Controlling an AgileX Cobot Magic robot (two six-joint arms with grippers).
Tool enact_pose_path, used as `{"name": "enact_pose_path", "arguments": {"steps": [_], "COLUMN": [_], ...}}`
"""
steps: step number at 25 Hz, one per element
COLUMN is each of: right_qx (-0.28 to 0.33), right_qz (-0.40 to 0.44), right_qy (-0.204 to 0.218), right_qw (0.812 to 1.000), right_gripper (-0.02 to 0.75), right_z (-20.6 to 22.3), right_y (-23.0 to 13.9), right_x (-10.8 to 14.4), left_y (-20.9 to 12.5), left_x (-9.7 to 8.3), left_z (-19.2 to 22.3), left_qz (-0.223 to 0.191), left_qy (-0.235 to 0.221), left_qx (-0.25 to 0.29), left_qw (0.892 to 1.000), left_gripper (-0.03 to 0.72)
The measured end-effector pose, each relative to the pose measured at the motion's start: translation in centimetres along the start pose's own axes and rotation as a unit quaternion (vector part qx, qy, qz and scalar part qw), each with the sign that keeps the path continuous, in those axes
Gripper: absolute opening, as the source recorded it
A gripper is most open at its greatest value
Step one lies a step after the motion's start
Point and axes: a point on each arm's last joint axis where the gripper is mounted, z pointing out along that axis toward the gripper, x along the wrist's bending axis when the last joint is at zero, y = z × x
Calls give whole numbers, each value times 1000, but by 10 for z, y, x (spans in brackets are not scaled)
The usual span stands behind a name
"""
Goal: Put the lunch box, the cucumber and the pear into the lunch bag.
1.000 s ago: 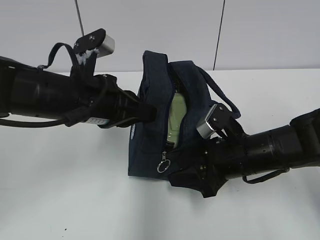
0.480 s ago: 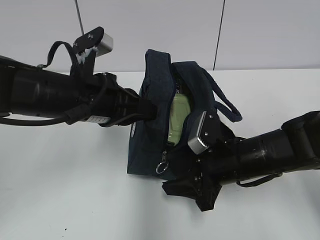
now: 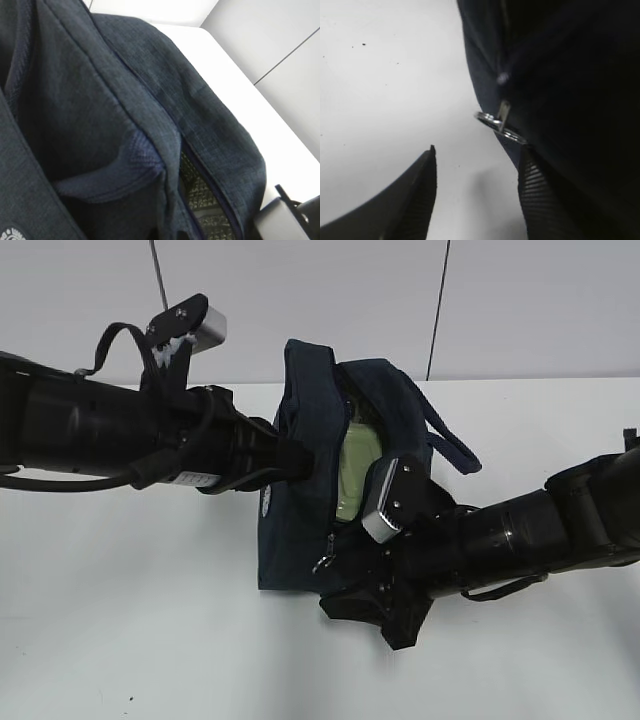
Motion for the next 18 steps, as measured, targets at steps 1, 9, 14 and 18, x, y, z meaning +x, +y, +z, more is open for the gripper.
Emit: {"name": "enact_pose_path", "arguments": {"steps": [1,9,14,18], "right_qx": [-1,-20,-24,-24], "right_qz": [-1,2,6,7], "right_qy": [-1,15,19,19], "right_qw": [1000,1000,1000,1000], "right_gripper": [419,418,419,418], "right_z": [0,1,0,0], "right_y": [1,4,5,5], "right_x": [-1,2,2,2], "left_y": [0,0,0,0], "left_x": [0,0,0,0], "left_z": [0,0,0,0], "left_qz": [0,1,1,1], "left_qy": [0,0,0,0], "left_qx": [0,0,1,1], "left_qw": [1000,1000,1000,1000], "left_gripper": [-13,-13,-13,-13]}}
